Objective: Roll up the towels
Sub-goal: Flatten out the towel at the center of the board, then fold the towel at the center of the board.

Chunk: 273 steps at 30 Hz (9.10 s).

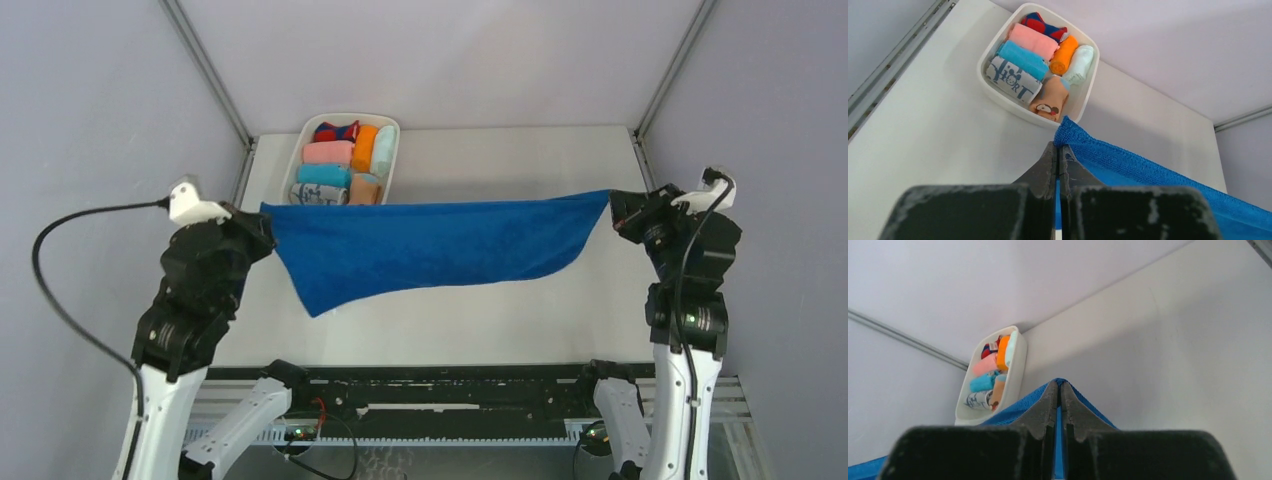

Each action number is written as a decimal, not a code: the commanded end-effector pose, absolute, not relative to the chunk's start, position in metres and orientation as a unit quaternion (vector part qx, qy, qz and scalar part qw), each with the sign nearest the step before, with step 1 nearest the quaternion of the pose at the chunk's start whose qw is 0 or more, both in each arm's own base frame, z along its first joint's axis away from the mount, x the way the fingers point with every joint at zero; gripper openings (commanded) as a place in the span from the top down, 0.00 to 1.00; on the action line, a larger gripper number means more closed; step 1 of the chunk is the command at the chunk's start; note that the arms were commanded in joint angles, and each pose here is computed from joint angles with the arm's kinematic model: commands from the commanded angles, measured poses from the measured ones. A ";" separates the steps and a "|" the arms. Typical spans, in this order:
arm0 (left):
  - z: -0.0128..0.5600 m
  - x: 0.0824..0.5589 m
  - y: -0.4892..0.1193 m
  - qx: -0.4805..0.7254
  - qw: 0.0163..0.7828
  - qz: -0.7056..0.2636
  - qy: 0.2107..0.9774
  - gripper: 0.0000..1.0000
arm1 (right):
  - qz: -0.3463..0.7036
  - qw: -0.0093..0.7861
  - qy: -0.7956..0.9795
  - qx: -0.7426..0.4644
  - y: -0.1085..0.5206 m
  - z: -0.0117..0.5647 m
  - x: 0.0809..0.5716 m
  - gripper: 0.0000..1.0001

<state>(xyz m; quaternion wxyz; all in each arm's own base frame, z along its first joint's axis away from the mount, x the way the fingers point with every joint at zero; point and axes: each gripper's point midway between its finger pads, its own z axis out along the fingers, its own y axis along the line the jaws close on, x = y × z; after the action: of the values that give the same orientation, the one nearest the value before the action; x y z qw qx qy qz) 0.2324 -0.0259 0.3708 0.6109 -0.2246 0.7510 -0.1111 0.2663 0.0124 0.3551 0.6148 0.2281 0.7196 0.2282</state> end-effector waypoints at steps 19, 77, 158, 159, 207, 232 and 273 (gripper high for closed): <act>0.280 0.185 -0.014 -0.217 0.515 -0.066 0.827 0.95 | 0.142 0.583 0.768 0.222 0.006 0.319 0.227 1.00; 0.013 0.200 -0.115 -0.208 0.178 -0.111 0.955 0.36 | 0.187 0.190 0.919 0.292 0.058 0.032 0.234 0.36; 0.116 0.324 -0.004 -0.205 0.353 0.297 0.863 0.60 | 0.316 0.167 0.931 0.072 0.217 -0.006 0.313 0.40; 0.111 0.325 -0.010 -0.203 0.352 0.276 0.871 0.59 | 0.318 0.166 0.931 0.072 0.218 -0.006 0.313 0.40; 0.039 0.351 -0.039 -0.208 0.263 0.082 0.938 0.99 | 0.279 0.142 0.948 0.054 0.181 -0.015 0.280 0.42; 0.115 0.341 -0.055 -0.160 0.333 0.159 0.916 0.64 | 0.295 0.164 0.941 0.040 0.186 0.002 0.285 0.42; 0.083 0.266 -0.104 -0.167 0.238 -0.064 0.955 0.52 | 0.260 0.276 0.925 0.009 0.165 0.080 0.307 0.40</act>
<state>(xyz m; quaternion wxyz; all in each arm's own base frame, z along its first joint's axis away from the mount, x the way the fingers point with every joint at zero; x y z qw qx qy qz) 0.2375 -0.1276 0.0630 0.1973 -0.1421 0.9675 -0.0699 0.2832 0.1725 0.0443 0.2076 0.0301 0.9387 0.2734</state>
